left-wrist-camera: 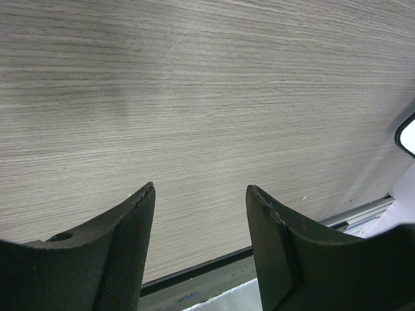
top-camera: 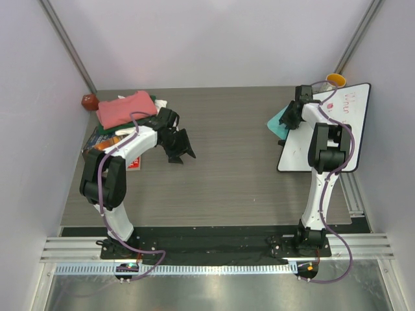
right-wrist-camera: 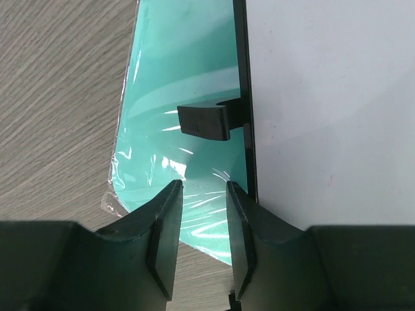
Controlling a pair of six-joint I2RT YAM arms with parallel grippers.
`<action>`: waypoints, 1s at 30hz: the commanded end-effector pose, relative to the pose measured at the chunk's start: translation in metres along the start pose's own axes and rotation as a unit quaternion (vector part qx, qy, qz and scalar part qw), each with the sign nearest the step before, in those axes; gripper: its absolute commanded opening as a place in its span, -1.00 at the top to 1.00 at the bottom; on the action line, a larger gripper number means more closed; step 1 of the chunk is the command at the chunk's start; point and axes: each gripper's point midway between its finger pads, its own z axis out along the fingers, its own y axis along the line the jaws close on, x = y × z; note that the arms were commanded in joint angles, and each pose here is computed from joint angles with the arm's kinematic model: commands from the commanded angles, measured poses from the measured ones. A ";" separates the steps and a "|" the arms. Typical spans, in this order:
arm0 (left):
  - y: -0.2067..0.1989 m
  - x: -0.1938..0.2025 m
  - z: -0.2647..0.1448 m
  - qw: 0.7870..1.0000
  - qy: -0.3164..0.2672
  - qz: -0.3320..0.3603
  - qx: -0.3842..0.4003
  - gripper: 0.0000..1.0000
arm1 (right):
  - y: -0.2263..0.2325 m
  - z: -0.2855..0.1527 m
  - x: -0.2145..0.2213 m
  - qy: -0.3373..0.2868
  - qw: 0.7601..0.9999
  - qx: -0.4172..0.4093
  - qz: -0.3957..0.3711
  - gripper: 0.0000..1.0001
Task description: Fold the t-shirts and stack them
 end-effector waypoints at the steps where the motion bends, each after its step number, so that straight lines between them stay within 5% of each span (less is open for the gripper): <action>1: -0.006 -0.005 -0.004 1.000 -0.010 0.006 0.019 -0.19 | -0.051 0.005 0.043 0.081 0.993 0.084 -0.014 0.18; 30: -0.015 -0.009 0.012 0.999 0.005 0.003 0.042 -0.18 | 0.033 -0.064 0.091 0.084 0.990 0.012 -0.114 0.19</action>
